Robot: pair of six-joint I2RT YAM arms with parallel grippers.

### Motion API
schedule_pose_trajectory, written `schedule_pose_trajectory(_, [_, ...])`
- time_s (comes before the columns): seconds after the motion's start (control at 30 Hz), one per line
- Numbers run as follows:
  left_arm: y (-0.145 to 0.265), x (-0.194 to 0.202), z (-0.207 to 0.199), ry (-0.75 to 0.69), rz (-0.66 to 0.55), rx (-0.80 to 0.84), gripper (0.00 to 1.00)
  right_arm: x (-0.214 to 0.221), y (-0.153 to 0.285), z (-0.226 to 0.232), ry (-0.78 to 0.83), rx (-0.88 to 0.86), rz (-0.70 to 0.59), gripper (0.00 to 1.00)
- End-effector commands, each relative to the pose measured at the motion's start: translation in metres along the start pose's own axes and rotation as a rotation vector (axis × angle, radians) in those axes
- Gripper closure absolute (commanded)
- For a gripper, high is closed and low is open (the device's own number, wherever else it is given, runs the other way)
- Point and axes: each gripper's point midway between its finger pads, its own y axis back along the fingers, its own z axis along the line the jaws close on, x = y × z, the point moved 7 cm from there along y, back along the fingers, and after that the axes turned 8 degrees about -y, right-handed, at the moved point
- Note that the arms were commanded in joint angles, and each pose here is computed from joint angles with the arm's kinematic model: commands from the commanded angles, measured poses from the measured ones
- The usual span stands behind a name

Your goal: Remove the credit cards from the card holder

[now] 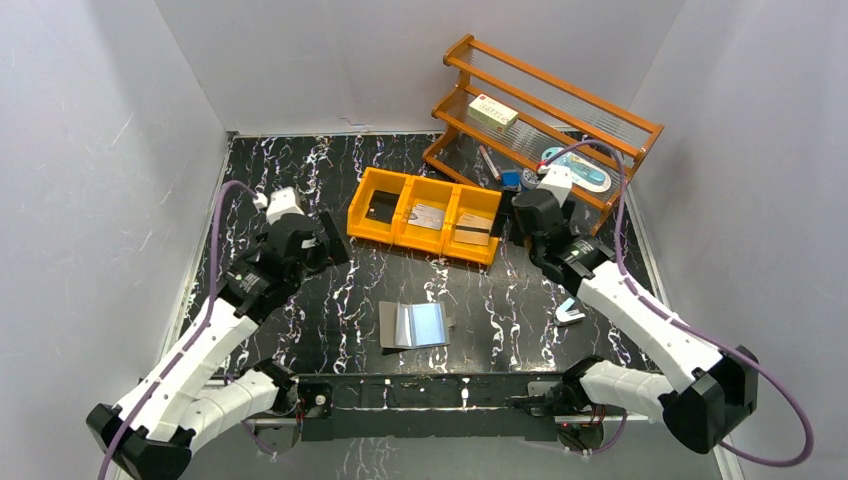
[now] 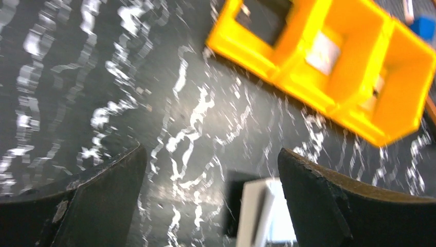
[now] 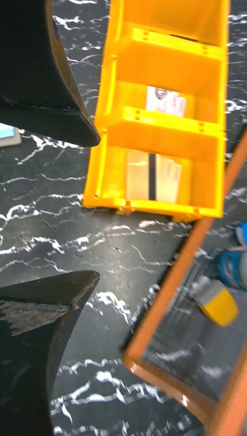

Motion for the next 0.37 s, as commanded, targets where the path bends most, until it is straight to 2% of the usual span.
schedule_pose_trajectory(0.0, [0.026,-0.034,0.040,-0.040,-0.179,-0.332,0.02,-0.052,0.019,-0.002,0.034,-0.045,-0.220,0.02])
schedule_pose_trajectory(0.17, [0.038,-0.050,0.044,-0.053,-0.230,-0.370,0.02,-0.052,0.035,0.000,-0.012,-0.178,-0.252,0.02])
schedule_pose_trajectory(0.33, [0.034,-0.046,0.046,-0.049,-0.226,-0.390,0.02,-0.041,0.036,-0.005,-0.034,-0.190,-0.224,0.02])
